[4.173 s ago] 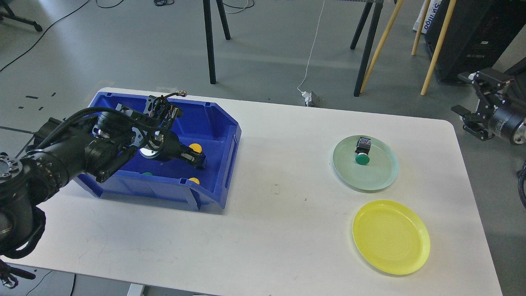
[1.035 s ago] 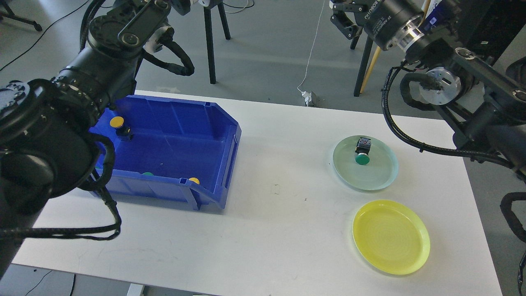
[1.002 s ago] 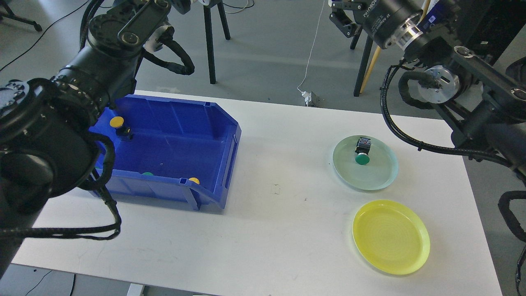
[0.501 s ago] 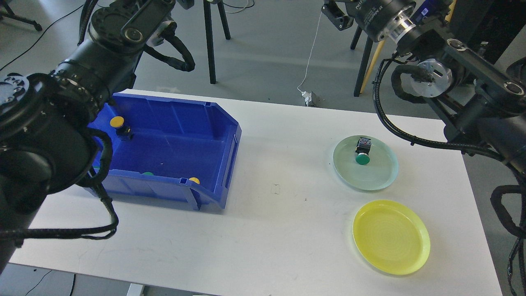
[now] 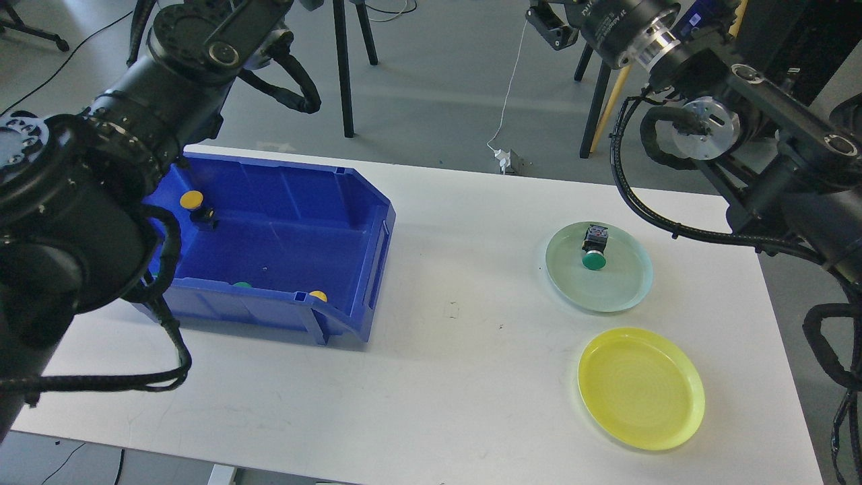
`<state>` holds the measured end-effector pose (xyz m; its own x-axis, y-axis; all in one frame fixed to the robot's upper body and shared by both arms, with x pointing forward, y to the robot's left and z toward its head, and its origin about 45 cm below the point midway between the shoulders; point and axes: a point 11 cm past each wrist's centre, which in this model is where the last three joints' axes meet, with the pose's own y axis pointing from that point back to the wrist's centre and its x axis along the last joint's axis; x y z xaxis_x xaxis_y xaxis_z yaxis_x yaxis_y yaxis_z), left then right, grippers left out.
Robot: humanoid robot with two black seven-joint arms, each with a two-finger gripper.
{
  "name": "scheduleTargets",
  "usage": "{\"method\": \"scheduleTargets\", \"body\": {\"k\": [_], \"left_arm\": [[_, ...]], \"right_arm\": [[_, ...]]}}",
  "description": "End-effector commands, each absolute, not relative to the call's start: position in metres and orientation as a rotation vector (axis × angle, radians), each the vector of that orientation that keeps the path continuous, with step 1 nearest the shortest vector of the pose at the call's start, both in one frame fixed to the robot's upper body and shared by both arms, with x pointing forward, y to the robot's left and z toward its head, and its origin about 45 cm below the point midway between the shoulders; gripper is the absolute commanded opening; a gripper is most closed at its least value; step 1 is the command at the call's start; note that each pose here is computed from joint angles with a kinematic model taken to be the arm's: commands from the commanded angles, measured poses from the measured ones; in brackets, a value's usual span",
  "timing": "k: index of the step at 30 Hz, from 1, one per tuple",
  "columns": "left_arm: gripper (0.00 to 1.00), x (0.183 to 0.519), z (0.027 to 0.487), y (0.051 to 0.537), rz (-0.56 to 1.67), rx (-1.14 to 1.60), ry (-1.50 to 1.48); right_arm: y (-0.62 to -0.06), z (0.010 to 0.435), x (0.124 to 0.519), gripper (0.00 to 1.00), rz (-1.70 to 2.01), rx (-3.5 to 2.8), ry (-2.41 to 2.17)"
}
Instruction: Pass button and place on color plate
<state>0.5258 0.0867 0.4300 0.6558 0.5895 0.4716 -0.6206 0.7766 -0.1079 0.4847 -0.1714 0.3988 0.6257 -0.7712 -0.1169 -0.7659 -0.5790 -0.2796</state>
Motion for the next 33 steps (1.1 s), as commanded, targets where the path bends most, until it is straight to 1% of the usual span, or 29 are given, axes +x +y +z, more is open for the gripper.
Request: {"method": "scheduleTargets", "body": {"k": [1,11,13,15,17,19,21,23,26,28,33], "left_arm": [[0.25,0.521,0.43,0.078,0.656,0.06,-0.516],[0.25,0.518,0.437,0.071,0.634,0.054,-0.531],[0.25,0.518,0.434,0.071,0.63,0.066,-0.534],[0.25,0.518,0.433,0.07,0.629,0.07,-0.535],[0.25,0.518,0.433,0.07,0.627,0.07,-0.535],[0.25,0.518,0.433,0.07,0.627,0.07,-0.535],[0.25,0.518,0.433,0.07,0.629,0.07,-0.535],[0.25,0.518,0.433,0.07,0.627,0.07,-0.535],[0.25,0.518,0.433,0.07,0.629,0.07,-0.535],[0.25,0.518,0.434,0.07,0.63,0.067,-0.535],[0.25,0.518,0.434,0.071,0.632,0.061,-0.529]], "right_arm": [[-0.172,0.4,0.485,0.87,-0.026,-2.546,1.241],[-0.173,0.403,0.485,0.86,-0.029,-2.535,1.238],[-0.172,0.405,0.485,0.84,-0.032,-2.535,1.232],[-0.172,0.407,0.484,0.78,-0.043,-2.526,1.222],[-0.171,0.409,0.484,0.76,-0.046,-2.523,1.22],[-0.17,0.411,0.484,0.69,-0.052,-2.523,1.213],[-0.17,0.412,0.484,0.68,-0.057,-2.525,1.211],[-0.17,0.412,0.484,0.62,-0.058,-2.525,1.212],[-0.172,0.412,0.484,0.61,-0.06,-2.526,1.216],[-0.172,0.411,0.484,0.57,-0.063,-2.53,1.218],[-0.174,0.41,0.484,0.53,-0.064,-2.532,1.224]]}}
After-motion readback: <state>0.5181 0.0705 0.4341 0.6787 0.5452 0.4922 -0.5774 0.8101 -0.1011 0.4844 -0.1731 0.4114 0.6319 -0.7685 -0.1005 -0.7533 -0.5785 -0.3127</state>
